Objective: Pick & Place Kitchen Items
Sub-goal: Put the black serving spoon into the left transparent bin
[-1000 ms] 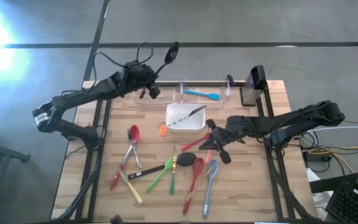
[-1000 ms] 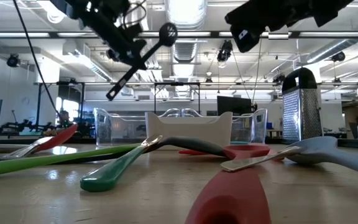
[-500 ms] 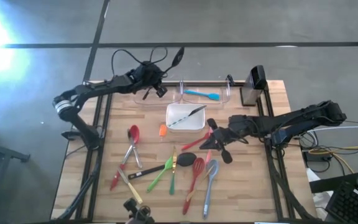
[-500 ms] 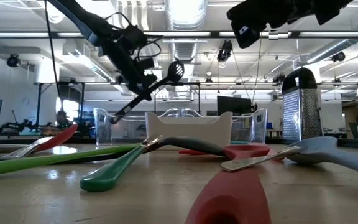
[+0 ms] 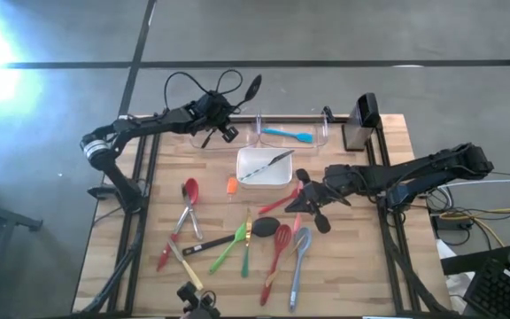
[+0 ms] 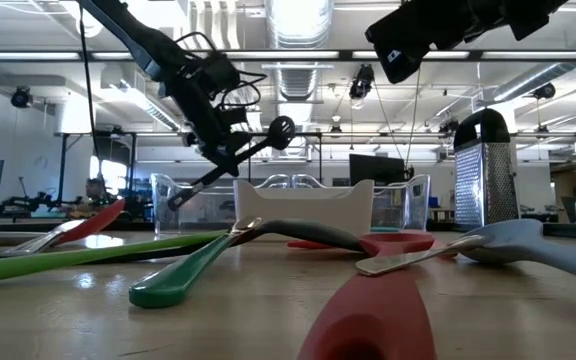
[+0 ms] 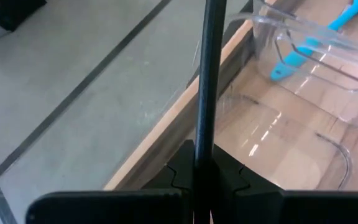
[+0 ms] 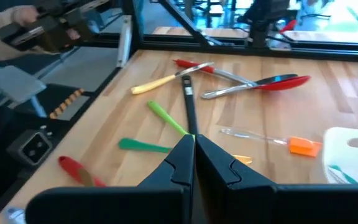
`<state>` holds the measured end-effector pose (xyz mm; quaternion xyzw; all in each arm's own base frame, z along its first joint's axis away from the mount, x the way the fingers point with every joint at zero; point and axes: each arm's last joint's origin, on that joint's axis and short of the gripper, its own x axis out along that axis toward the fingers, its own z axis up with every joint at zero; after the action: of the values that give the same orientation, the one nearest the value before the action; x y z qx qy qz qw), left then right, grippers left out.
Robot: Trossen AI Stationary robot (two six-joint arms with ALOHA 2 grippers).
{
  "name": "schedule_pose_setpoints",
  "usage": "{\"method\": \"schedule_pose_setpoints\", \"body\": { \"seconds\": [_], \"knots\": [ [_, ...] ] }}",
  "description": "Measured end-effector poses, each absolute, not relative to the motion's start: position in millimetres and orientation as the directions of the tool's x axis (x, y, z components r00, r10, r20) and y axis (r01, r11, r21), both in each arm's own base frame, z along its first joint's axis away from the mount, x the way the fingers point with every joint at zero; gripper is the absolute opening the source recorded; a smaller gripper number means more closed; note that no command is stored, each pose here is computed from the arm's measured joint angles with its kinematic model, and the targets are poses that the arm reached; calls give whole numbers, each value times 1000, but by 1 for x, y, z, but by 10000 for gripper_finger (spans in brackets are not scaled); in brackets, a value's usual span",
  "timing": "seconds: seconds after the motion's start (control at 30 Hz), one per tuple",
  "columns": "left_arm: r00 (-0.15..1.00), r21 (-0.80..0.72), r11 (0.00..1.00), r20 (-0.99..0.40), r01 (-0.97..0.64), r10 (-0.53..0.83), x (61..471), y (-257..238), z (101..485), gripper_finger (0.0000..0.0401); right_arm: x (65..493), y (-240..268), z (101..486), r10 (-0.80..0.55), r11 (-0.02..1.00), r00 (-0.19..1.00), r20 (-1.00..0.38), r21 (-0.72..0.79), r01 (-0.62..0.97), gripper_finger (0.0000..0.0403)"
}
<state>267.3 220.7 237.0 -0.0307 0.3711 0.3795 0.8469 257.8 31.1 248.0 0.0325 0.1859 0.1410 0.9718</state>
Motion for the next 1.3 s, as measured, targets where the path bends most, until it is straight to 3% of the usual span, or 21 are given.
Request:
{"method": "schedule_pose_setpoints", "body": {
  "seconds": [1.03,1.3],
  "knots": [
    [351,254,708,-729,-658,588,278,240,188,21,258,30,247,234,972,904,-358,90,-216,8],
    [354,265,726,-736,-635,577,277,239,187,108,258,30,246,233,972,900,-369,92,-214,8]
  ]
}}
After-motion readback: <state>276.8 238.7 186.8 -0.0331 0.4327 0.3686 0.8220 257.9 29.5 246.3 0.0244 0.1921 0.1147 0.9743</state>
